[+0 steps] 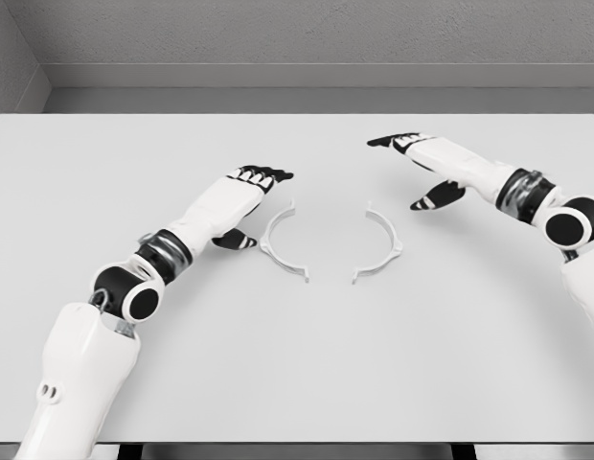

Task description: Assemble PVC drainage pipe clamps

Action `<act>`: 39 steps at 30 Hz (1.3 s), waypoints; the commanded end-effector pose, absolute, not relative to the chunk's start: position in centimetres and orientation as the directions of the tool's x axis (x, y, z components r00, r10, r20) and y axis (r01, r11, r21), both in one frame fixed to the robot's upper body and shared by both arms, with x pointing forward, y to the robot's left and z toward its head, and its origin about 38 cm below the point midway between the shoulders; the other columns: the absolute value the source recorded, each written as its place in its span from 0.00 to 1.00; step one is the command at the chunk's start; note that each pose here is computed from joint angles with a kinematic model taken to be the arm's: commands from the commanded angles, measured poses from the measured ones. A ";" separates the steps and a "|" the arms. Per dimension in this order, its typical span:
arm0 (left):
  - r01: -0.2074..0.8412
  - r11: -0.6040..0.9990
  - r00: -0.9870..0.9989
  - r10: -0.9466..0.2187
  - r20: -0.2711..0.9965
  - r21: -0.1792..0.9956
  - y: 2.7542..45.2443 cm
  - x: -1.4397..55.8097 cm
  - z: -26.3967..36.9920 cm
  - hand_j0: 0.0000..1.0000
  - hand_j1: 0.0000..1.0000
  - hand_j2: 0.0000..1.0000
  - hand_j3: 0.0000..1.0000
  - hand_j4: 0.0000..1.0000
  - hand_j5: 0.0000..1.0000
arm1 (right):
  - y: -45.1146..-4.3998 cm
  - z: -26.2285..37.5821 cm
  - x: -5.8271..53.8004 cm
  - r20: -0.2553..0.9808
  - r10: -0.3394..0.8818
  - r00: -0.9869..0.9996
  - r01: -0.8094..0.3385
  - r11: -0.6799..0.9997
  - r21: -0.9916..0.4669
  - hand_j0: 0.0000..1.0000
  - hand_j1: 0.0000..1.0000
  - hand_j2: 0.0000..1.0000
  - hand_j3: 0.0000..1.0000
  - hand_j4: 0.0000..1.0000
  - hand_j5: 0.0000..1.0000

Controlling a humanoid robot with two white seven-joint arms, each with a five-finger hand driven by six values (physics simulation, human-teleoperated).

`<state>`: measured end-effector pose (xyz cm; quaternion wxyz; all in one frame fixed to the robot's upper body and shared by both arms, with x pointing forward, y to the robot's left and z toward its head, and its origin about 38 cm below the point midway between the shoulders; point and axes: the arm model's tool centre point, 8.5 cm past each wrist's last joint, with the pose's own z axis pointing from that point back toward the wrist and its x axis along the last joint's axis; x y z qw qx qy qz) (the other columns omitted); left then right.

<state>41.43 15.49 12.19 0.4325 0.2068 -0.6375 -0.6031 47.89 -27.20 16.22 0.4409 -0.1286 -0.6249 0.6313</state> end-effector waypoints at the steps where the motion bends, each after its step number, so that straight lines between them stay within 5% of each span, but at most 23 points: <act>1: 0.261 0.195 -0.547 -0.777 0.311 0.946 14.9 41.3 12.2 1.00 1.00 1.00 1.00 1.00 1.00 | -26.0 15.5 48.1 0.394 0.713 -0.580 -0.406 0.166 -0.899 1.00 1.00 1.00 1.00 1.00 1.00; 39: 0.264 0.192 -0.550 -0.775 0.311 0.945 13.5 44.4 13.3 1.00 1.00 1.00 1.00 1.00 1.00 | -25.0 13.4 48.0 0.406 0.725 -0.556 -0.467 0.131 -0.874 1.00 1.00 1.00 1.00 1.00 1.00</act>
